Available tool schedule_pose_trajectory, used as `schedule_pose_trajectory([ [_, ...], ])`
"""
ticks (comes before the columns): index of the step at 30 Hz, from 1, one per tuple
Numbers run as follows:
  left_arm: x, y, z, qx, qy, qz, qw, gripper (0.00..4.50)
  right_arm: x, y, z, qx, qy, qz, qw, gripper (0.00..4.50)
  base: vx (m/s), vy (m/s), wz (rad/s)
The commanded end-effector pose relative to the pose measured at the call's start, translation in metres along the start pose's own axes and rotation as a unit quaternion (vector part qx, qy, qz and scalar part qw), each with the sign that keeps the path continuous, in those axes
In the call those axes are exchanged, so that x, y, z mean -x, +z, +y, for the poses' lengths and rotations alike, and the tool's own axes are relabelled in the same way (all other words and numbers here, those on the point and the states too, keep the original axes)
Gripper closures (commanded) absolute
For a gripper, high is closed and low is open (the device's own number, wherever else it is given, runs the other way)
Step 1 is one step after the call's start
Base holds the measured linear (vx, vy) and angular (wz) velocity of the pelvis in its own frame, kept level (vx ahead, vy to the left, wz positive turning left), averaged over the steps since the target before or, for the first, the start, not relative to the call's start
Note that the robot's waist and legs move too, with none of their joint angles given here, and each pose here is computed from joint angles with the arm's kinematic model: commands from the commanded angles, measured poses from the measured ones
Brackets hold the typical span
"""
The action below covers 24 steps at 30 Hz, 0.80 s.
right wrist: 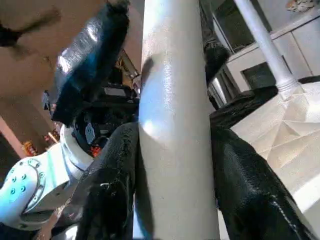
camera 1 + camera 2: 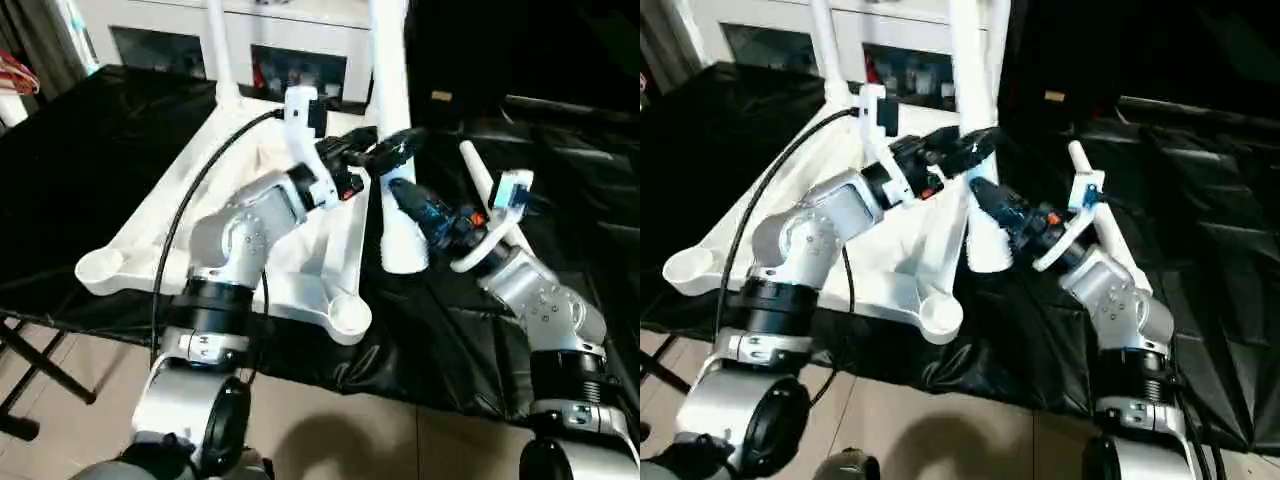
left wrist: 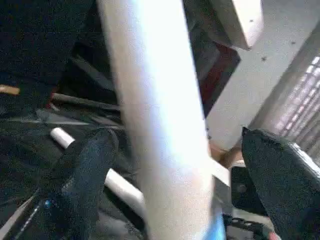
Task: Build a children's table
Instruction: Pick table leg
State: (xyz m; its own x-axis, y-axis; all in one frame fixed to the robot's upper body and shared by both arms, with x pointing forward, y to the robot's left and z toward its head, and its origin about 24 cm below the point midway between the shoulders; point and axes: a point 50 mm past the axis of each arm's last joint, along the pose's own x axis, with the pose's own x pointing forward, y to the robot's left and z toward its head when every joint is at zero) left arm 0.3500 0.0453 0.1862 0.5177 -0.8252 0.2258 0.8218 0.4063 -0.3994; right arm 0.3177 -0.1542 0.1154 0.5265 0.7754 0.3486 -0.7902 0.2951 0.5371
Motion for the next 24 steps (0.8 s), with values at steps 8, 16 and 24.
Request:
schedule_pose_trajectory([
  [8, -0.005, 0.005, 0.009, -0.021, 0.099, 0.003, 0.995, 0.79, -0.015, -0.001, 0.010, 0.070, -0.011, 0.045, 0.996, 2.66, 0.000, 0.000, 0.00],
  [16, -0.006, 0.011, 0.010, -0.015, 0.124, -0.015, 0.992, 1.59, -0.026, 0.001, 0.014, 0.075, -0.017, 0.034, 0.996, 2.66, 0.000, 0.000, 0.00],
  [24, -0.005, 0.014, 0.010, -0.011, 0.125, -0.024, 0.992, 2.24, -0.021, 0.003, 0.014, 0.078, -0.023, 0.036, 0.996, 2.66, 0.000, 0.000, 0.00],
])
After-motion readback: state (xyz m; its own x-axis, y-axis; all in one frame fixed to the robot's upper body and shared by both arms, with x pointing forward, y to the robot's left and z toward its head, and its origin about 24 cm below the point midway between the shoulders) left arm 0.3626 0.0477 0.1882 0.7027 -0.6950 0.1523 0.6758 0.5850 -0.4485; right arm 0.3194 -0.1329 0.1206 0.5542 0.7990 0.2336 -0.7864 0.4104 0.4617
